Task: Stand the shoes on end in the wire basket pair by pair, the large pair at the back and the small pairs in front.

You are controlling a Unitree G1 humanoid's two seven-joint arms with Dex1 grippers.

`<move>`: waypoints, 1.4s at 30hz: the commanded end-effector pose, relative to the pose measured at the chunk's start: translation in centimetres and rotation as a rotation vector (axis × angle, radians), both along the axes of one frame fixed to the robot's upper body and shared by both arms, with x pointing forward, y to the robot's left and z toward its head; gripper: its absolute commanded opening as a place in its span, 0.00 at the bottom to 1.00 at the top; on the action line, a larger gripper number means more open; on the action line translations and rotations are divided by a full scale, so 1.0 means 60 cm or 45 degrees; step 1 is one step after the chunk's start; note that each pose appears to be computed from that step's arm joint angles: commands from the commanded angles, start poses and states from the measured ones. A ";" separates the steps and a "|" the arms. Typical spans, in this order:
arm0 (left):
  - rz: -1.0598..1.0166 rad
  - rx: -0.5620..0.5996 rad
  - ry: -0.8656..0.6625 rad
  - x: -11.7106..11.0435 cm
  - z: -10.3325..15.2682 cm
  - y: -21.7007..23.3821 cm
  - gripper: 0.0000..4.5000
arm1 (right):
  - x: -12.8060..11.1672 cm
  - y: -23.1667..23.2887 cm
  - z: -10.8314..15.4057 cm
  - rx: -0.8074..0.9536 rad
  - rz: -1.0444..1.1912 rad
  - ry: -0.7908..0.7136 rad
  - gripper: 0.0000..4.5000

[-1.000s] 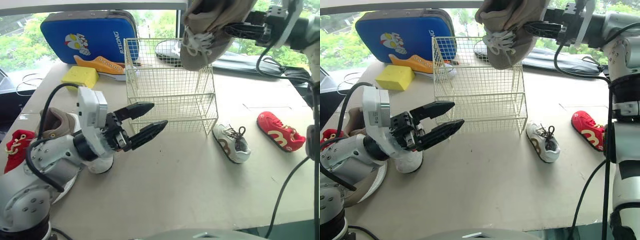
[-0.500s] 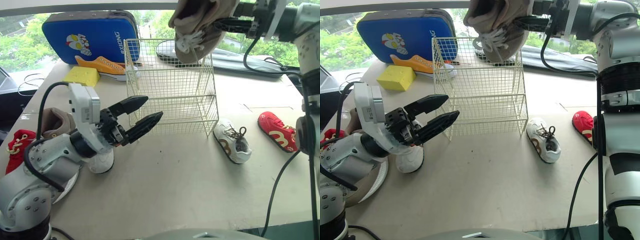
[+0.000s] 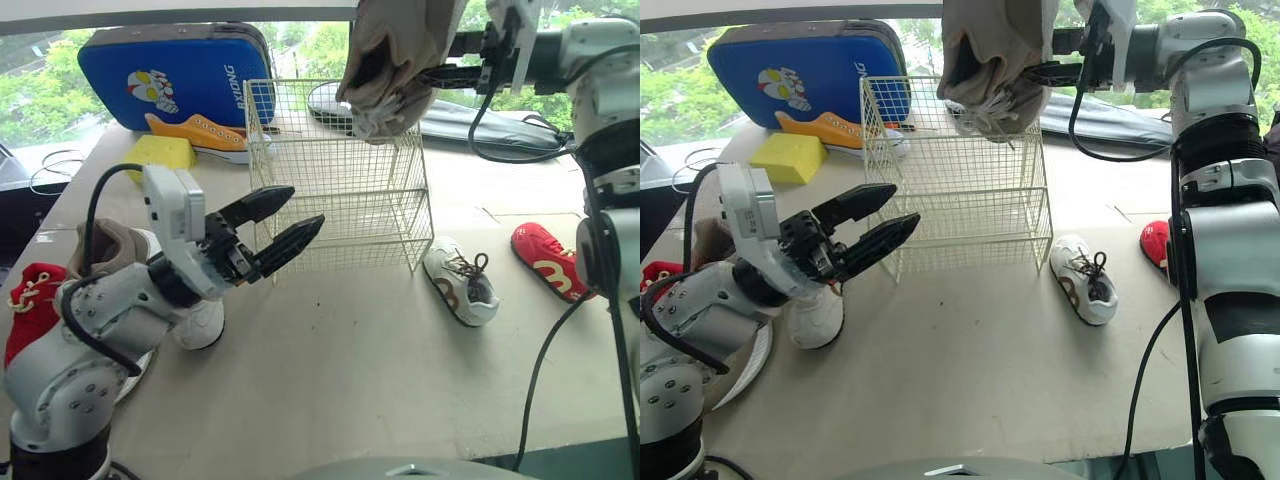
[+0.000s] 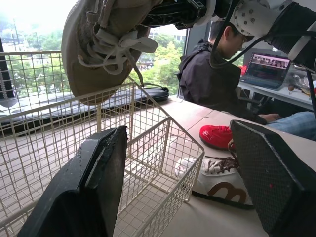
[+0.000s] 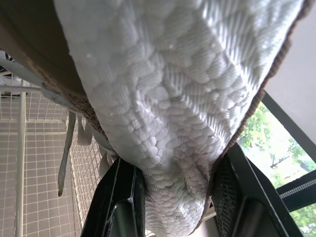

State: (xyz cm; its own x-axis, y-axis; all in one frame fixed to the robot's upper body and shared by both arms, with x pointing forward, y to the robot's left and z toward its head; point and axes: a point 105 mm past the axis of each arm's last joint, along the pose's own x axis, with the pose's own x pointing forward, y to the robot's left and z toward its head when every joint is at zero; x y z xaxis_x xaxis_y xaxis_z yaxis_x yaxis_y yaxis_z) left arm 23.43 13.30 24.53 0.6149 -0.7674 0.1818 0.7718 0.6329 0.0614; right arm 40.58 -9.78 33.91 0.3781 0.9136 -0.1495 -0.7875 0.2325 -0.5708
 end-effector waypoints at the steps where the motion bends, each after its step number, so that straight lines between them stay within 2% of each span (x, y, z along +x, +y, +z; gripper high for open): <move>1: 0.013 -0.012 -0.064 -0.007 0.009 0.002 0.81 | -0.010 0.011 -0.031 -0.111 0.107 0.163 0.21; 9: 0.025 -0.036 -0.065 -0.010 0.007 0.002 0.81 | -0.012 0.014 -0.039 -0.160 0.101 0.373 0.21; 18: 0.034 -0.055 -0.060 -0.012 0.006 0.006 0.81 | -0.010 0.004 -0.036 -0.037 0.057 0.531 0.21; 26: 0.012 -0.057 -0.058 -0.005 0.006 0.003 0.81 | 0.014 -0.005 -0.106 -0.060 -0.094 0.661 0.21; 30: -0.004 -0.044 -0.056 -0.004 0.008 0.004 0.81 | 0.007 -0.008 -0.113 -0.041 -0.026 0.661 0.64; 31: -0.002 -0.044 -0.054 -0.004 0.009 0.006 0.81 | 0.006 -0.009 -0.105 -0.020 -0.010 0.636 0.78; 33: -0.003 -0.044 -0.049 -0.002 0.009 0.008 0.81 | 0.005 -0.013 -0.084 0.031 0.013 0.549 0.98; 42: -0.040 -0.042 -0.026 0.009 0.009 0.004 0.81 | 0.007 -0.066 0.007 0.316 -0.072 0.229 0.99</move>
State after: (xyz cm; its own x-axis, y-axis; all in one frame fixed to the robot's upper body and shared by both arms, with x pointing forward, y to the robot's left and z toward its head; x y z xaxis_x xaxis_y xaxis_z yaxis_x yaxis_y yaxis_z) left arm 24.19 13.88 24.70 0.6091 -0.7635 0.2146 0.7753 0.6302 0.0418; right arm 41.46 -13.12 31.62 0.3997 0.9115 -0.0970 -0.8912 0.3617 -0.2737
